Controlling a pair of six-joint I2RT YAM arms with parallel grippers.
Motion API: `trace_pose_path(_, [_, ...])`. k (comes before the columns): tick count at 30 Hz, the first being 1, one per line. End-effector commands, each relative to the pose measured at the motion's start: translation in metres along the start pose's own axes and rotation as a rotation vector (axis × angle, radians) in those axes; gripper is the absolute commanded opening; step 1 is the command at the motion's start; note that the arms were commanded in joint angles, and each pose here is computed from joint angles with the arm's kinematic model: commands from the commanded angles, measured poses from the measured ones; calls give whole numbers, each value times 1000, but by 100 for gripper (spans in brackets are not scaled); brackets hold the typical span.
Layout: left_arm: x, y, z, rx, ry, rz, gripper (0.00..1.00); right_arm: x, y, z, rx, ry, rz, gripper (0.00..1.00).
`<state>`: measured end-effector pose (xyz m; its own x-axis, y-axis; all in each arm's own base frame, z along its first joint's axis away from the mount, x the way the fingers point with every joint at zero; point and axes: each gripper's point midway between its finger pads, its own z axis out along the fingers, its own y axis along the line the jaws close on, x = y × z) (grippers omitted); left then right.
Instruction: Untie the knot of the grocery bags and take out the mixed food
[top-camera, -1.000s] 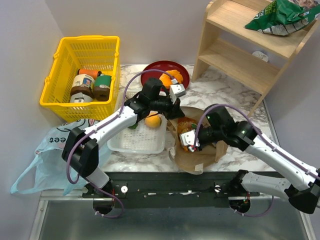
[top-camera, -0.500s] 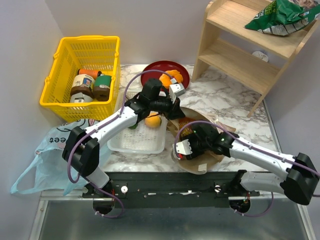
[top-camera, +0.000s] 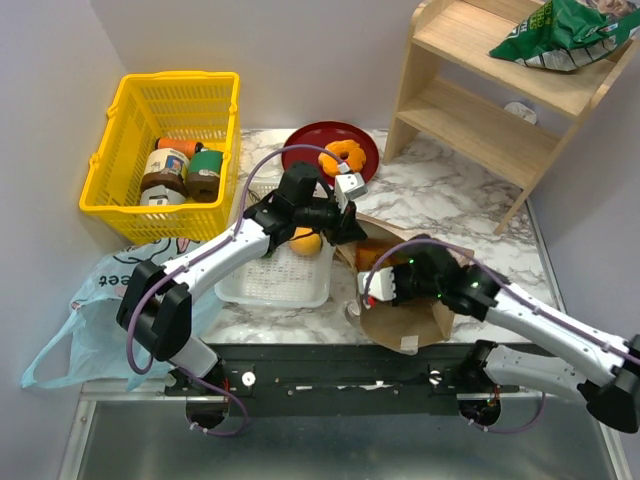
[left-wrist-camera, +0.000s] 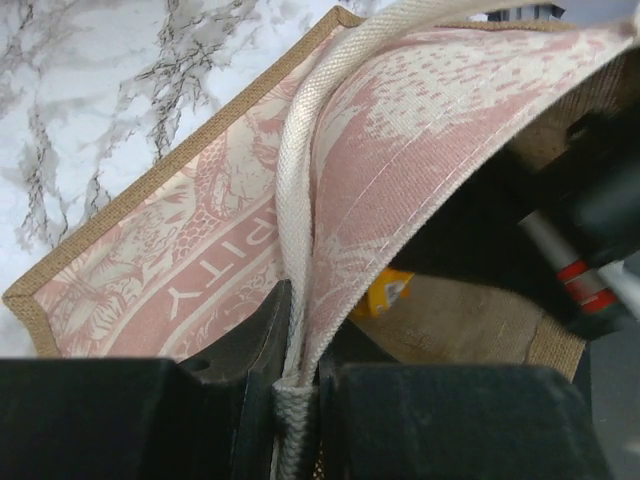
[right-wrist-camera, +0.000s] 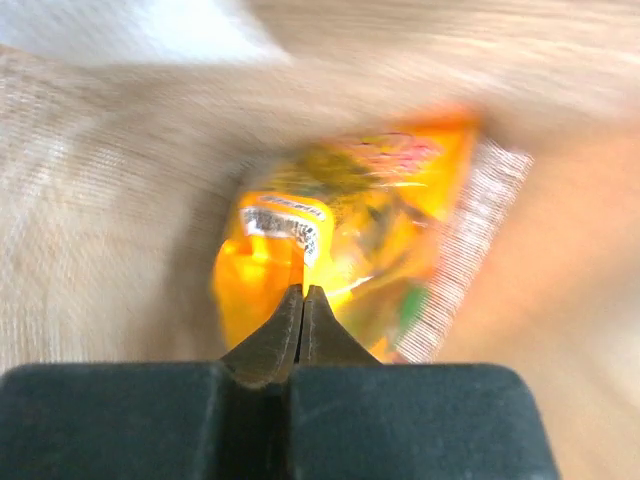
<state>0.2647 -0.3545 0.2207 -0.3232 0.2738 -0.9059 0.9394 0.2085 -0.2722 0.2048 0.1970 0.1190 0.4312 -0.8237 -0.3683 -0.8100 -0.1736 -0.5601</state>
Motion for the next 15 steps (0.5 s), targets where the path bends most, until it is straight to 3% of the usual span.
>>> trace_pose_path(1, [-7, -11, -11, 34, -17, 81, 0, -49, -53, -83, 135, -157, 188, 0])
trace_pose_path(4, [-2, -11, -12, 29, -4, 91, 0, -73, -79, -127, 165, -252, 273, 0])
trace_pose_path(9, [2, -9, -13, 14, 10, 74, 0, -111, -106, -187, 217, -406, 253, 0])
trace_pose_path(10, [0, -9, -15, 5, 8, 79, 5, -114, -111, -194, 234, -416, 253, 0])
trace_pose_path(11, [0, -8, -16, -7, 15, 73, 22, -115, -115, -200, 252, -420, 251, 0])
trace_pose_path(15, [-9, -2, -26, -58, 21, 136, 52, -120, -145, -225, 371, -419, 174, 0])
